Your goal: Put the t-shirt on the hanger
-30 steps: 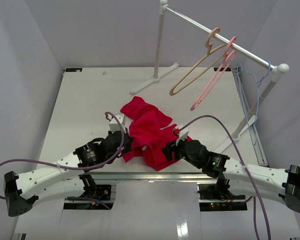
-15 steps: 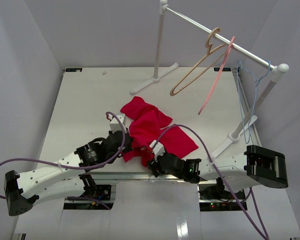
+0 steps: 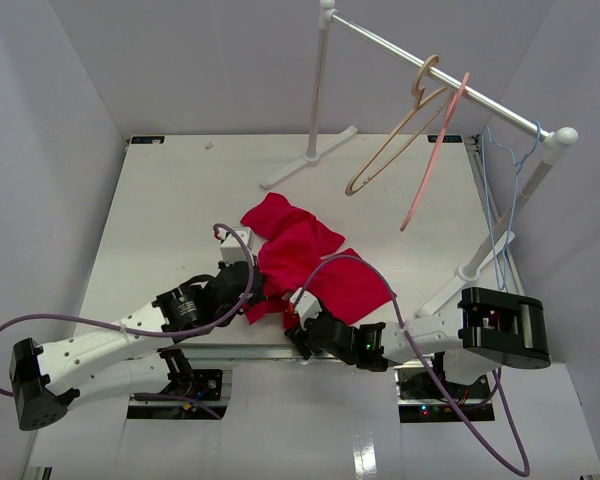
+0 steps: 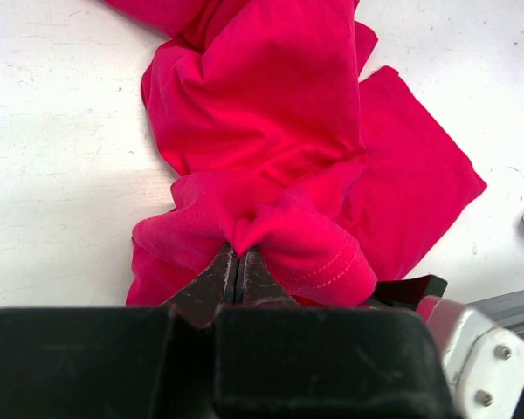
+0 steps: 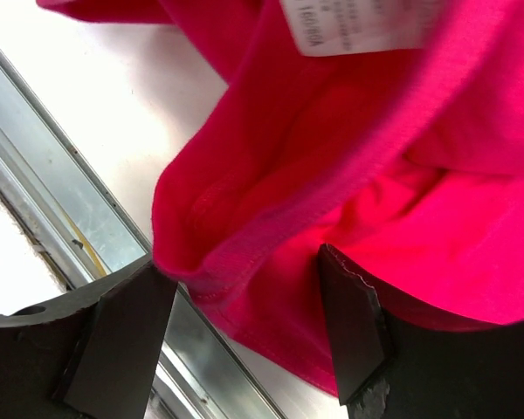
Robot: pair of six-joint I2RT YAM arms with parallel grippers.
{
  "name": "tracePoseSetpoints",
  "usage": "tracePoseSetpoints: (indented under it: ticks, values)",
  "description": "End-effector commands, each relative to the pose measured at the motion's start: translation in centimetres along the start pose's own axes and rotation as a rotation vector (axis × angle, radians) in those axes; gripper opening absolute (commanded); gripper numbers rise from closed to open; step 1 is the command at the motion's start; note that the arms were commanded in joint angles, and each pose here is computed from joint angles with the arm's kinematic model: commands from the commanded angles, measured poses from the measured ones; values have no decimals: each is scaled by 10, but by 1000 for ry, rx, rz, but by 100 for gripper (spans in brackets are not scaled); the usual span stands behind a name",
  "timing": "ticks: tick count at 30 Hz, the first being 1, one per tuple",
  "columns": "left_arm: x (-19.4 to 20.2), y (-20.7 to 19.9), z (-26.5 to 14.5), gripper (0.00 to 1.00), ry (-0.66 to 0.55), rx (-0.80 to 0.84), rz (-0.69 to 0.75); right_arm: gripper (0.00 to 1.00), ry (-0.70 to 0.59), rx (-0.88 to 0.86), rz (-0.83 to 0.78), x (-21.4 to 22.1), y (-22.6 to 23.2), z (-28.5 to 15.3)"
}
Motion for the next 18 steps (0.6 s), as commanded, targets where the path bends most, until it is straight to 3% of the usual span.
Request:
tracePoseSetpoints:
  ticks: [1,2,5,8,13,18]
  values:
    - [-5,-1,2,0,-27,-4,-23,61,-39,116,31,-22,-9,10]
    - [-4,0,1,0,-25,-5,-21,44,-23,209,74,-20,-21,8]
    - [-2,5,-2,0,-15,-3,-19,9,39,363,159,-11,-46,-13]
    - [-7,3,-13,0,-3,28,-13,8,81,408,200,-8,-62,-42]
    - [5,-12,-36,0,144,183,32,8,92,396,276,-12,-81,-94]
    - [31,-6,-36,0,279,175,68,8,97,327,281,-13,-84,-116]
Point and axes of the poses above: each gripper's point midway between its finger pads, its own z axis out along the fingers, its own y axis along the line the jaws close on, x = y × z, the point moved 3 cm from there along -z, back along the fingers, and after that the axes turned 15 degrees about -z, right-handed, at the moved point
